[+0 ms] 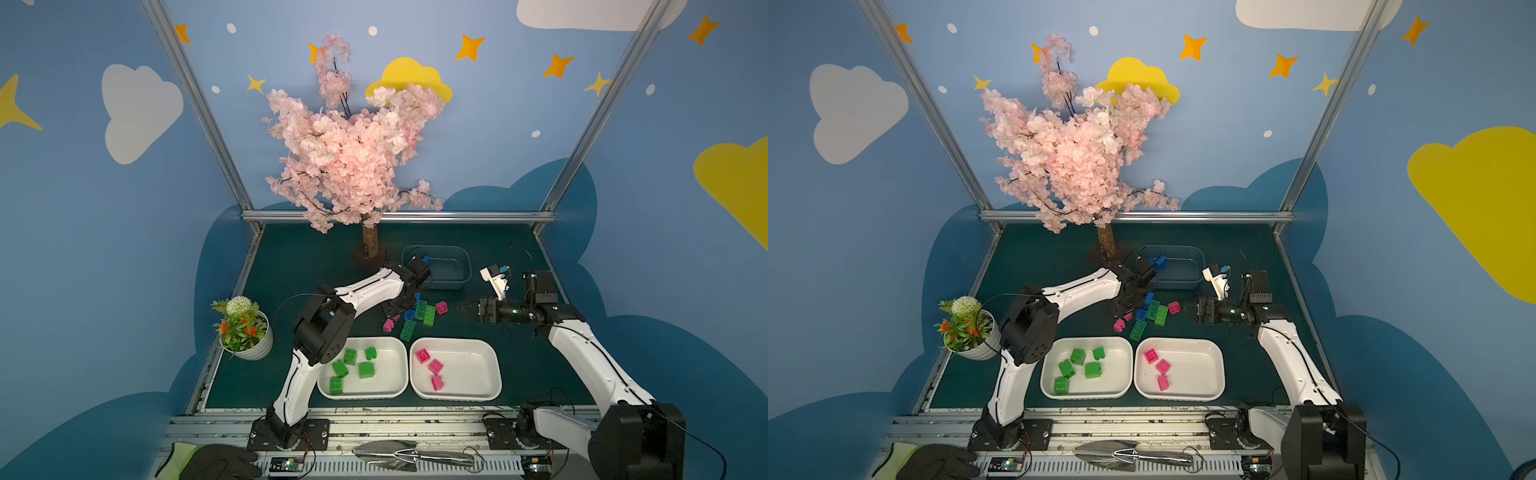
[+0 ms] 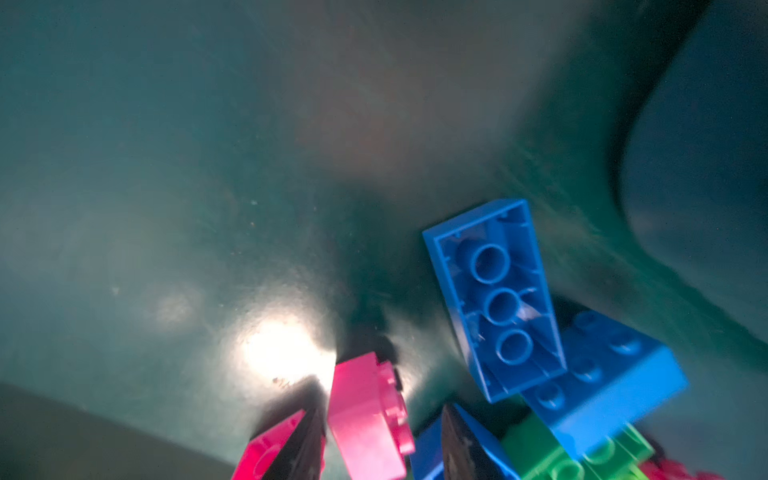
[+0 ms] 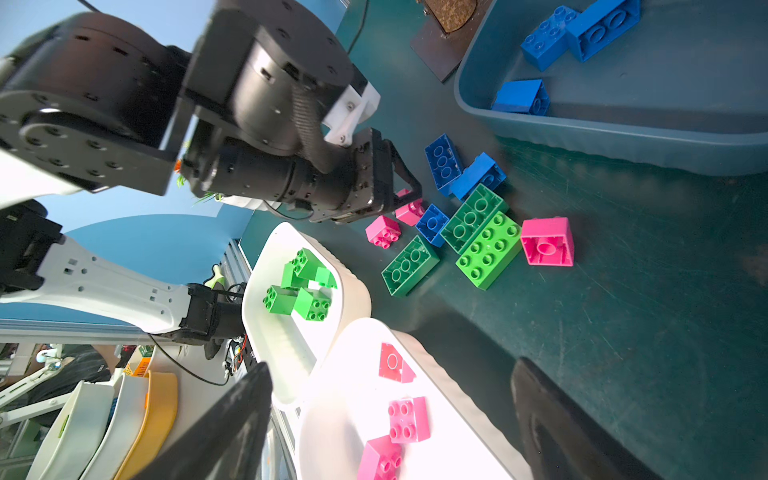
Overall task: Sort the legos into containers by color
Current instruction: 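Lower the left gripper and grasp the small pink brick, then carry the pink brick into the pink-brick tray and release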
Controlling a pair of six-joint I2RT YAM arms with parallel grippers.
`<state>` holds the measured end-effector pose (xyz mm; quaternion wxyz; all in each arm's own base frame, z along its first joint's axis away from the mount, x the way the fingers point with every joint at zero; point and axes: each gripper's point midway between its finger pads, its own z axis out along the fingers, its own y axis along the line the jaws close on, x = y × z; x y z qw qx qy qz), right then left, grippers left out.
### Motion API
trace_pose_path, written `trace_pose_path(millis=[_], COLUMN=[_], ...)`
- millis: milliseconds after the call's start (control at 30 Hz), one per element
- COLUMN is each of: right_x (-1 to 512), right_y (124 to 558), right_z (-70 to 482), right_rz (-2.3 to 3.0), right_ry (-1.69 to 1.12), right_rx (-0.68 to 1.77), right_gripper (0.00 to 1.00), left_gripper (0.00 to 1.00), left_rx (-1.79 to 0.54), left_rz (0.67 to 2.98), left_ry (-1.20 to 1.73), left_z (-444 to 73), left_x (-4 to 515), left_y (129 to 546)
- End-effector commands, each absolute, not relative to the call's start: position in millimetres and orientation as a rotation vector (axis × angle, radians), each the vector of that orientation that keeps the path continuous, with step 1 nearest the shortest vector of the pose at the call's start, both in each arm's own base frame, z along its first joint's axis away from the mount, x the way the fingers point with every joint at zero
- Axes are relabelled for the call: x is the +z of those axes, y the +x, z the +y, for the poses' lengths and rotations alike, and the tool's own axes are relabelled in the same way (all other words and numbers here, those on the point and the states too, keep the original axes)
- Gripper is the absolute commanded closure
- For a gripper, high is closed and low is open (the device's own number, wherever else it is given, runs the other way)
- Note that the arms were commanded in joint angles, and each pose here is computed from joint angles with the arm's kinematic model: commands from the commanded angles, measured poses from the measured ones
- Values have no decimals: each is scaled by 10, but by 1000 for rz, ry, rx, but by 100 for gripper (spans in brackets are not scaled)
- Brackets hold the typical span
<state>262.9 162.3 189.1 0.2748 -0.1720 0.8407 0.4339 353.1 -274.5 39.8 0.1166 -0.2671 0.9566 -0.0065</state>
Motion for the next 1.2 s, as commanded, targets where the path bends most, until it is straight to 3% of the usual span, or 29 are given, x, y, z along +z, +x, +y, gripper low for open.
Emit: trace_pose_path(millis=[0, 633, 933, 1167], right_x=[1880, 1879, 1883, 1874], right_y=[2608, 2585, 2599, 2623], right_z=[1623, 1604, 1585, 1563], right_rz=[2262, 2269, 2268, 2270], right_ry=[-472, -464, -456, -444], right_rx=[1181, 1175, 1168, 1149], right_gripper=[11, 11, 11, 11], left_gripper=[54, 79, 79, 78], left_rx=[-10, -4, -65, -307], left_rz=[2824, 2853, 2829, 2854], left_ry=[-802, -679, -255, 196], left_z=[-2751, -2732, -2688, -2996], left_x=[276, 218, 880, 1257], left_y=[3505, 3552, 3608, 3197])
